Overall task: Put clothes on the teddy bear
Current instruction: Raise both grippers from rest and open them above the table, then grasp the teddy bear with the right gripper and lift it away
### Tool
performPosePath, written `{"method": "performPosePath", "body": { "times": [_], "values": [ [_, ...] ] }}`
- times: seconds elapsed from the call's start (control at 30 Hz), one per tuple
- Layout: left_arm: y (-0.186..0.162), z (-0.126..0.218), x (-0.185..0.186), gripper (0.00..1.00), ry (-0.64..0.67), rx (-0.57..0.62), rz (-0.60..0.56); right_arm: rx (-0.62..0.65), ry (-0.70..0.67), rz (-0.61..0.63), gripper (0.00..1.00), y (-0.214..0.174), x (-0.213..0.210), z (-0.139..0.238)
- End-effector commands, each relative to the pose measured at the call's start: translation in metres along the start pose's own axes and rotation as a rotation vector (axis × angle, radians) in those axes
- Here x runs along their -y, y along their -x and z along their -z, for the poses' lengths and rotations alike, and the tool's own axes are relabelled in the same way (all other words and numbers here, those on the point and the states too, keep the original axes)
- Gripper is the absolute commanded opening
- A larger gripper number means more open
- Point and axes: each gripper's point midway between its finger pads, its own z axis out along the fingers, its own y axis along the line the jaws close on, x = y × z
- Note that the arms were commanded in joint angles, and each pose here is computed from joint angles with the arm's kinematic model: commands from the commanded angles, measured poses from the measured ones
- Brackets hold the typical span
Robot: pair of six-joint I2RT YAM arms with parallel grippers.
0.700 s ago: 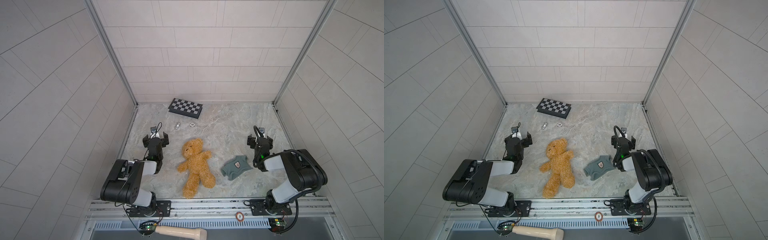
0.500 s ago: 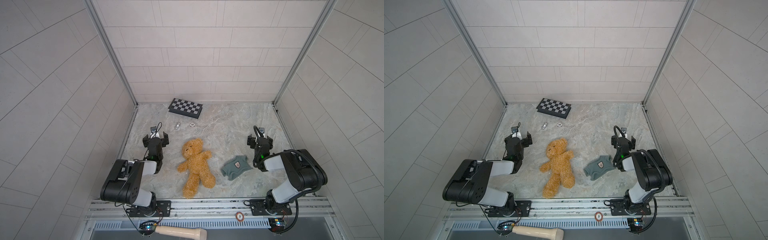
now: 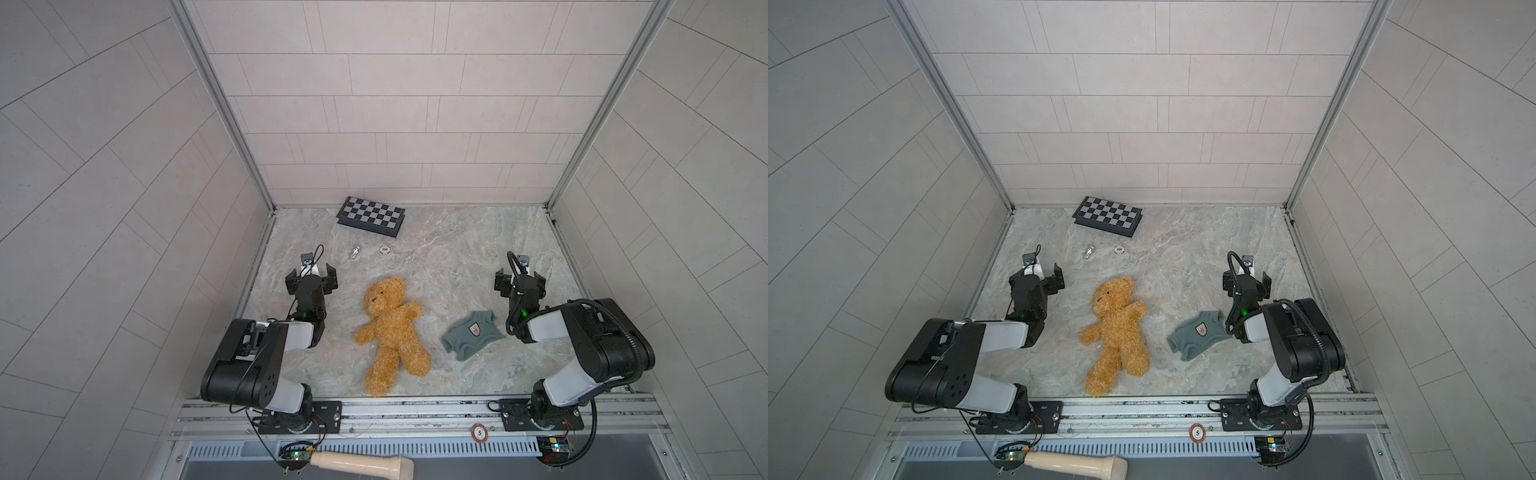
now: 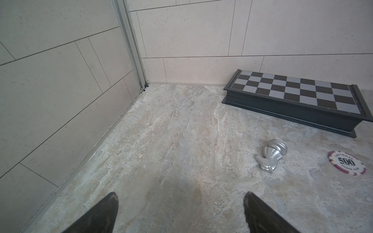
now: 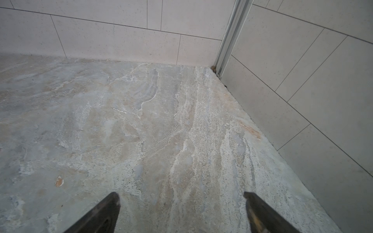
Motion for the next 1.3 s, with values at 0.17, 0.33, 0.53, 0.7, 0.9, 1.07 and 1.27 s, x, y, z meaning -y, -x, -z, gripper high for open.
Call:
{"method": "performPosePath", "body": {
  "times": [0.17,0.33,0.53,0.7,0.9,1.07,1.27],
  "values": [
    [0.011,-0.002,0.004,1.00,-0.009,0.033,0.008,0.026,-0.010,0.005,0.99,0.007,0.000,-0.001],
    [0.011,-0.002,0.004,1.00,-0.009,0.033,0.006,0.027,-0.010,0.005,0.99,0.008,0.000,-0.001],
    [0.011,-0.002,0.004,1.00,-0.010,0.032,0.005,0.027,-0.009,0.005,0.99,0.008,0.000,-0.001],
    [0.010,-0.002,0.004,1.00,-0.010,0.032,0.005,0.027,-0.009,0.005,0.99,0.008,0.000,-0.001],
    [0.017,0.002,-0.003,1.00,0.017,0.053,0.034,0.054,-0.027,-0.015,0.99,0.016,0.007,0.007],
    [0.044,0.015,-0.002,1.00,-0.006,0.045,0.003,0.075,-0.010,0.064,0.99,0.047,-0.004,0.038],
    [0.081,0.048,0.005,1.00,-0.052,0.044,0.220,-0.031,0.072,-0.078,0.99,0.081,-0.015,0.090]
  ]
}}
